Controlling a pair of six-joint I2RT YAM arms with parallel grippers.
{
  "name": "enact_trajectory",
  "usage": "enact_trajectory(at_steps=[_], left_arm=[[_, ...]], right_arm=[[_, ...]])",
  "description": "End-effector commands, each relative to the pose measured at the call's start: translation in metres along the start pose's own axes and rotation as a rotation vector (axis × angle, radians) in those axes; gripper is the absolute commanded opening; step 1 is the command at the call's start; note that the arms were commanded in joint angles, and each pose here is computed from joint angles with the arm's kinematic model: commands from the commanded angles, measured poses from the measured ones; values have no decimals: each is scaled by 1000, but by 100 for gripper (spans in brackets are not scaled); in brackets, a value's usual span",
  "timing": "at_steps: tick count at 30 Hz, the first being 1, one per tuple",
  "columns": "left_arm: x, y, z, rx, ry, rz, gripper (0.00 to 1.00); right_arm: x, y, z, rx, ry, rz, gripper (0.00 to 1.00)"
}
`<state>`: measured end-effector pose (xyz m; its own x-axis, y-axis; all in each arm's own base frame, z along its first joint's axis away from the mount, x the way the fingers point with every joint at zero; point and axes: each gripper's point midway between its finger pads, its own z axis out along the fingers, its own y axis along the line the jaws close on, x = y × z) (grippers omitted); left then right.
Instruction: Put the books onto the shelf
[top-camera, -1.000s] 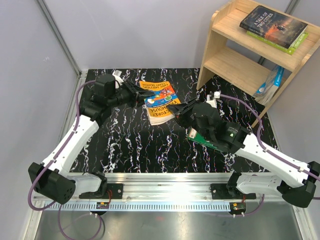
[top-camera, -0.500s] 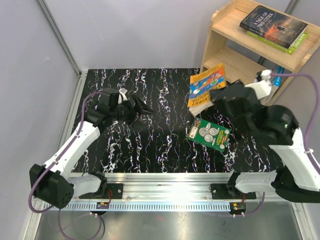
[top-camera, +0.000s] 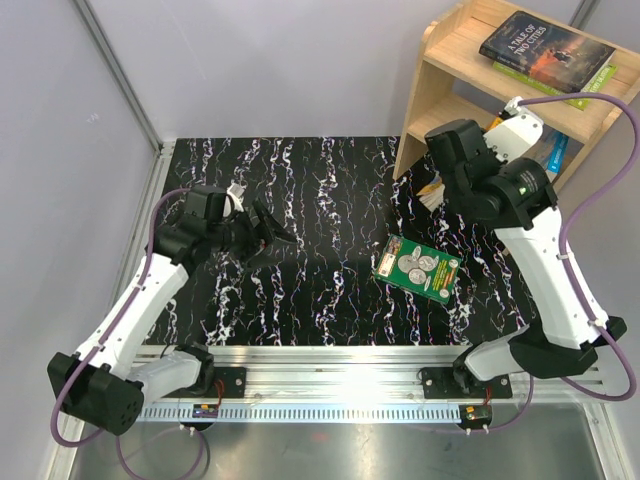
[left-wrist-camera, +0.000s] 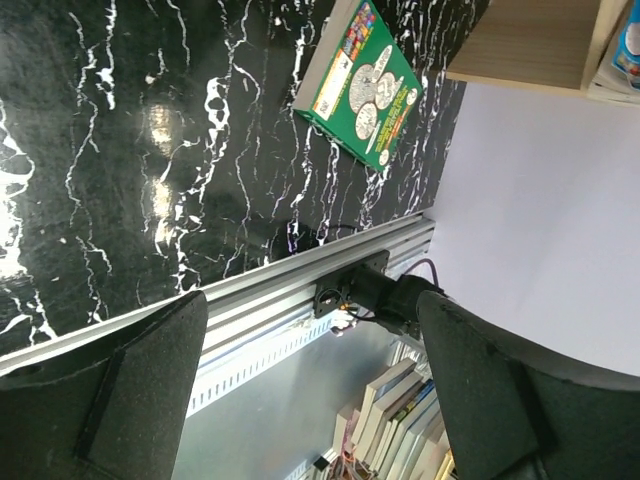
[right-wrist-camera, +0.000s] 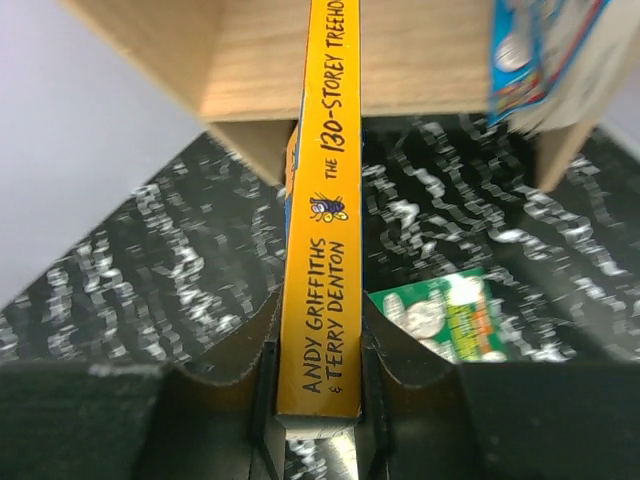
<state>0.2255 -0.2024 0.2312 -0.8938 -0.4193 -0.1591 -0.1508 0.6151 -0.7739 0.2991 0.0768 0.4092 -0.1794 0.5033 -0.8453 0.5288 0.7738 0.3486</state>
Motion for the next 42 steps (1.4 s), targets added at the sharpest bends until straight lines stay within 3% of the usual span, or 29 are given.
enact_trajectory(at_steps=[1, 5, 13, 18, 23, 29, 37, 42], left_arm=[[2, 6, -5, -4, -17, 25, 86], [3, 11, -2, -9, -14, 17, 83], [-1, 12, 0, -22, -24, 14, 81], [-3, 16, 2, -42, -30, 6, 80], [-9, 14, 2, -55, -47, 6, 80], [-13, 15, 3, -72, -57, 3, 80], [-13, 20, -2, -106, -75, 5, 79], [-8, 31, -3, -120, -92, -9, 79]], right_arm=[[-20, -64, -2, 172, -41, -263, 0], [-32, -71, 20, 192, -55, -333, 0], [-35, -101, 76, 223, -29, -288, 0], [-43, -94, 102, 193, -33, -273, 0], [-42, -63, 111, 62, -3, -228, 0], [-40, -57, 123, 43, -33, -220, 0], [-74, -77, 151, 52, -112, -152, 0], [-94, -66, 144, -27, -178, -174, 0]])
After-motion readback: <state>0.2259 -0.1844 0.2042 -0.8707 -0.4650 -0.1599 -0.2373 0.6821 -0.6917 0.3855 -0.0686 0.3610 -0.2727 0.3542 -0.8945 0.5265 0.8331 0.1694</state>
